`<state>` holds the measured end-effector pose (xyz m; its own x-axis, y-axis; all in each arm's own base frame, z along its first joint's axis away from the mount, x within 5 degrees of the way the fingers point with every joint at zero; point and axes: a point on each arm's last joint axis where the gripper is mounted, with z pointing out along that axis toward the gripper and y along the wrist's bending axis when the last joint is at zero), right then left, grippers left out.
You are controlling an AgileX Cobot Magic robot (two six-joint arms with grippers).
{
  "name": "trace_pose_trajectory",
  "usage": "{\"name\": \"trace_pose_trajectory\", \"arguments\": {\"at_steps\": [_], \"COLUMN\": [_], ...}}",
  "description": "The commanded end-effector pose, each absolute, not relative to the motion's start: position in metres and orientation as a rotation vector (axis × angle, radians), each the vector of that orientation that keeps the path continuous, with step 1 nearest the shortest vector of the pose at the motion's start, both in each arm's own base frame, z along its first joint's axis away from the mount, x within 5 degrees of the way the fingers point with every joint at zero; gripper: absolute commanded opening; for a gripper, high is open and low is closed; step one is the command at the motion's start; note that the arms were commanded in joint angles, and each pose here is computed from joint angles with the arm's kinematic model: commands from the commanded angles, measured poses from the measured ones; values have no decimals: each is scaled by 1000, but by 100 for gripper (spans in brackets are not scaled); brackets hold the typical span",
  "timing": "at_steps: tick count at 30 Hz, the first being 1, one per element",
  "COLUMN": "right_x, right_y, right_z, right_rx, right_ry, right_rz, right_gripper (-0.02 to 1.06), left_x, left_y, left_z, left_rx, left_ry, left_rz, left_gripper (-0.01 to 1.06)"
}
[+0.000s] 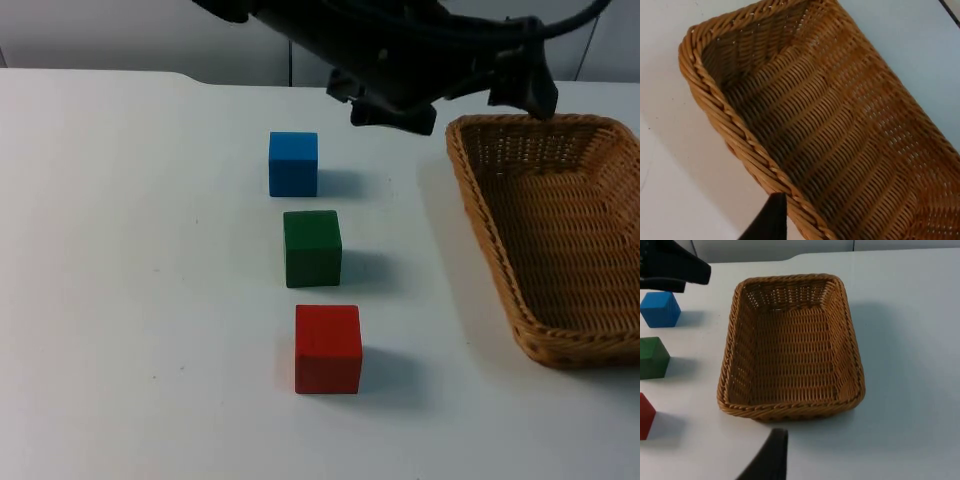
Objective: Pick up the basket with the left hand and place the blue cube into the basket with the right hand.
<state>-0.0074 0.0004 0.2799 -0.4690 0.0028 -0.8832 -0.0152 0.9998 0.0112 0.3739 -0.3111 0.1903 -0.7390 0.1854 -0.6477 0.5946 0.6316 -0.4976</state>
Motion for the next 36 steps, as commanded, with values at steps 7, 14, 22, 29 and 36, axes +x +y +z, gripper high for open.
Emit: {"name": "trace_pose_trajectory", "arguments": {"at_steps": [7,14,22,29,36], "right_x": [-7,-7,-7,-7,-7], "right_y": [0,0,0,0,0], "right_z": [278,278,278,278,278], "right_rx": [1,3,3,3,3], "right_ry": [2052,2052,2052,2052,2052], "right_rz": [11,12,12,12,12], "right_gripper": [104,104,104,104,104], "left_x": [385,390,387,388,389], "left_y": [-334,-352,-366,-376,-375], "left_z": [174,155,131,112,106], "left_rx": [593,588,614,635,642], "left_ry": [2332,2385,2437,2498,2525], "left_rz": [-976,-956,-937,-924,-875], "left_gripper": [104,104,104,102,102]}}
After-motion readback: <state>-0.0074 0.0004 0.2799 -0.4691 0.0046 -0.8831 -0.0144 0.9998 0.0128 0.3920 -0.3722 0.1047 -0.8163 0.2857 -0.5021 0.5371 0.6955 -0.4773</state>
